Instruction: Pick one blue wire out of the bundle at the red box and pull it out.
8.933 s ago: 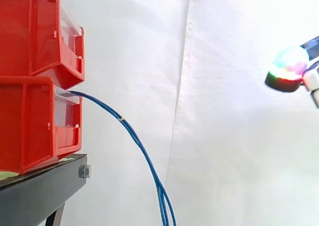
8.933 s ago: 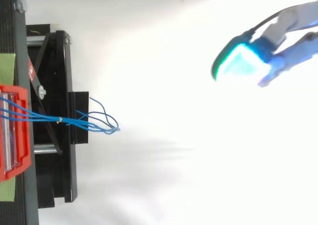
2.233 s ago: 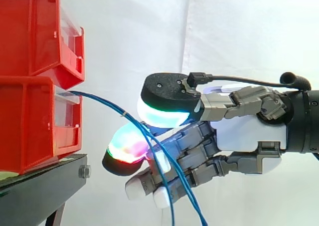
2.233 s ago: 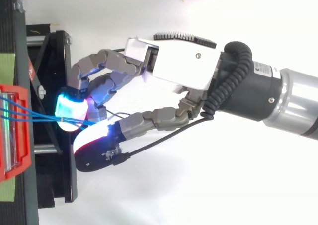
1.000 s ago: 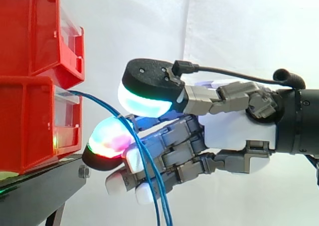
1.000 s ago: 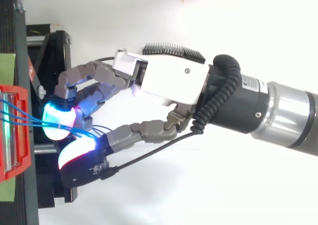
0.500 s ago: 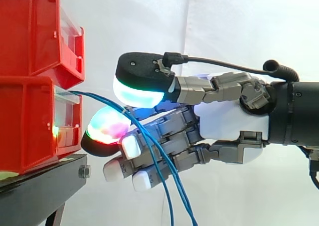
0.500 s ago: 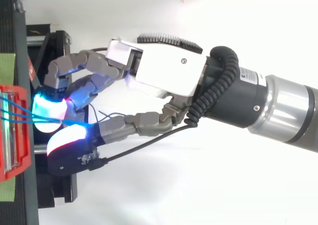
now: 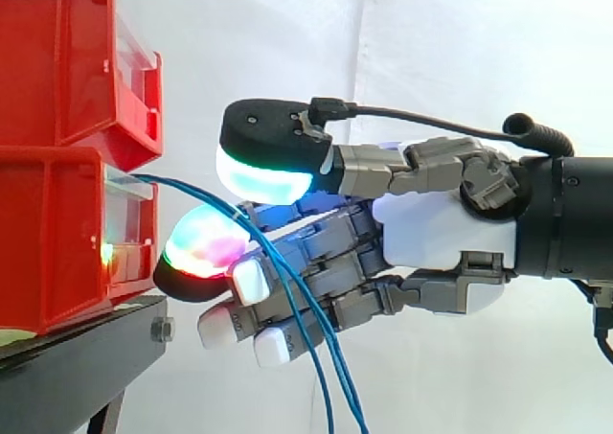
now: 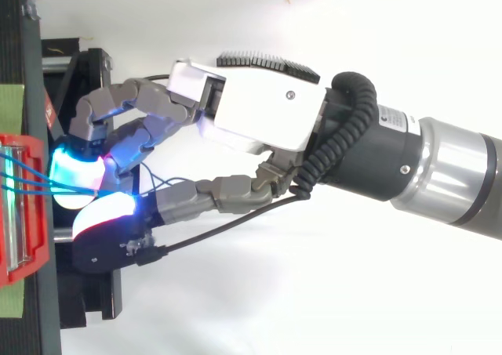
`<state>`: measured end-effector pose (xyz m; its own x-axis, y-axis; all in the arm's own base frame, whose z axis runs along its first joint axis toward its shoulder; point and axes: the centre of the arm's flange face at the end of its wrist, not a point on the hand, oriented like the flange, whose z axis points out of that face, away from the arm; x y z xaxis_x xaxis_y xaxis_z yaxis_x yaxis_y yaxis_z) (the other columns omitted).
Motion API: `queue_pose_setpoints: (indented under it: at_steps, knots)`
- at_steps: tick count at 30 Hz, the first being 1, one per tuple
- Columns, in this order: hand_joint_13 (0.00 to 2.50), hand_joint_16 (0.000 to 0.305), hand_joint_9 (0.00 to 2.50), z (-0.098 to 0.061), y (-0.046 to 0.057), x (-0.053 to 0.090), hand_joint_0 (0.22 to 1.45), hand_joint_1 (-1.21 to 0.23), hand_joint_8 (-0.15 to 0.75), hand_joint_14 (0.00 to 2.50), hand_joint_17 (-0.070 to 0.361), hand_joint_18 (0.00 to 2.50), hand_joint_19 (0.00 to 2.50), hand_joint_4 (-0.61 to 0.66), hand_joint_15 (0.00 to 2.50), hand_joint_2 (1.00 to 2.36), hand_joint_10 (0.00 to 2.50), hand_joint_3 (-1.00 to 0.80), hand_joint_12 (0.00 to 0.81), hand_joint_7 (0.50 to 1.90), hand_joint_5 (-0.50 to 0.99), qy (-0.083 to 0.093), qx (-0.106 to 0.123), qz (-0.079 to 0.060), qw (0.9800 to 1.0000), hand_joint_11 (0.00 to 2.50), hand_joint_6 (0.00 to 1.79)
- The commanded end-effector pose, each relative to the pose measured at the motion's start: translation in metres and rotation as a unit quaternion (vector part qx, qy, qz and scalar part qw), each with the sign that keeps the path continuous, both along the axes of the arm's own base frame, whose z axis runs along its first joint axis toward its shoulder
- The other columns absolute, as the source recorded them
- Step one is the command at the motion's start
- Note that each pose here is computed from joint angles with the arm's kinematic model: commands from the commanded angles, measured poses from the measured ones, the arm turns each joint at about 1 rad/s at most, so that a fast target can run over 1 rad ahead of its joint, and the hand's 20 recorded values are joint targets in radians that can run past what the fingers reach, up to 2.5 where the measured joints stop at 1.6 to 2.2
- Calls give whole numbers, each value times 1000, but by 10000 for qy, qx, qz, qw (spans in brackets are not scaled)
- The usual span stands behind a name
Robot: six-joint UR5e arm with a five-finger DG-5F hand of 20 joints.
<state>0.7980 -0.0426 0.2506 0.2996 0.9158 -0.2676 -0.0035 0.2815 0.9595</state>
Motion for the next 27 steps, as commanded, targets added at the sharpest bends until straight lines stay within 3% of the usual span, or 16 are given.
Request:
queue_pose_setpoints:
  at_steps: [1, 11, 17, 27]
  knots:
    - [781, 47, 924, 0, 0, 0, 596, -656, 355, 11, 106, 731, 525, 317, 416, 1012, 10, -322, 405, 968, -116, 7, 16, 17, 10000, 779, 677]
    - [788, 47, 928, -4, -6, -6, 606, -670, 364, 13, 106, 732, 535, 293, 415, 1013, 7, -296, 410, 1027, -116, 257, -9, 48, 9997, 793, 654]
    - [792, 47, 924, -5, -7, -10, 606, -714, 366, 11, 106, 742, 526, 276, 417, 1012, 7, -304, 411, 902, -143, 484, -50, 155, 9987, 795, 735]
    - [798, 47, 918, 2, -14, -12, 601, -745, 365, 13, 107, 752, 522, 284, 420, 1010, 9, -347, 411, 827, -157, 469, -47, 132, 9988, 808, 777]
